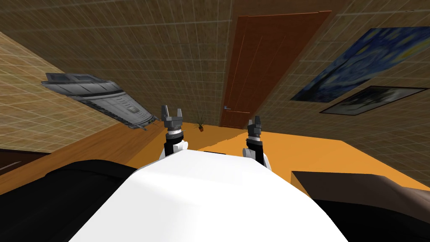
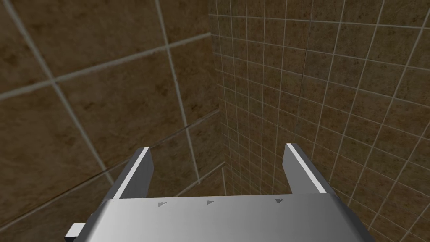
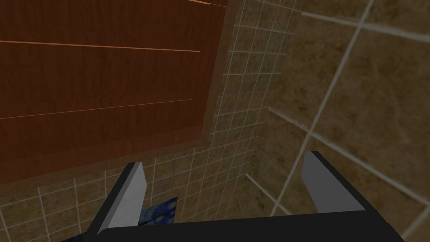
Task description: Pull the door open
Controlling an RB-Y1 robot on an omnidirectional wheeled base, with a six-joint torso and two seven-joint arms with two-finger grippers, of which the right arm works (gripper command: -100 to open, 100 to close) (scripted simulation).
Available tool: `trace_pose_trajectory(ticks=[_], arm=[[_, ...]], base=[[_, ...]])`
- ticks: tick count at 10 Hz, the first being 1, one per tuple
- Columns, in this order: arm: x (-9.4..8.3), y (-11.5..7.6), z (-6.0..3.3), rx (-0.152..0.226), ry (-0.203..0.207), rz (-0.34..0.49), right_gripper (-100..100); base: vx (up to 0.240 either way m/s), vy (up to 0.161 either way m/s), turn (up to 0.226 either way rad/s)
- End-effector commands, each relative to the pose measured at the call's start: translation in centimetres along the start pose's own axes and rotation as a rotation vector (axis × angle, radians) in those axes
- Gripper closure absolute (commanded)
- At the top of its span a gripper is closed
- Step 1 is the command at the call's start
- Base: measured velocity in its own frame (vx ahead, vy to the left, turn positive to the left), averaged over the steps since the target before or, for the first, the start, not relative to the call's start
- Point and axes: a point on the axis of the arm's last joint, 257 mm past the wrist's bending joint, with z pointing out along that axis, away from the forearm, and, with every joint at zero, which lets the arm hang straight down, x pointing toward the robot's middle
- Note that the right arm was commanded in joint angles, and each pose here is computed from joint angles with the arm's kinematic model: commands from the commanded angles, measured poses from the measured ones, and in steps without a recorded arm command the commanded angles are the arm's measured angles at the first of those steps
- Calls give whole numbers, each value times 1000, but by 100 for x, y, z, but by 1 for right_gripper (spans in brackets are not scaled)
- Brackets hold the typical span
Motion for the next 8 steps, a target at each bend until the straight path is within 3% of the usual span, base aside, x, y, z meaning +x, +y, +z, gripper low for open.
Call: trace_pose_trajectory(ticks=[1,8], arm=[[21,-102,-7,13,6,1,-100],[114,-595,-64,75,32,9,-100]], base=[[83,16,-8],[95,15,-6]])
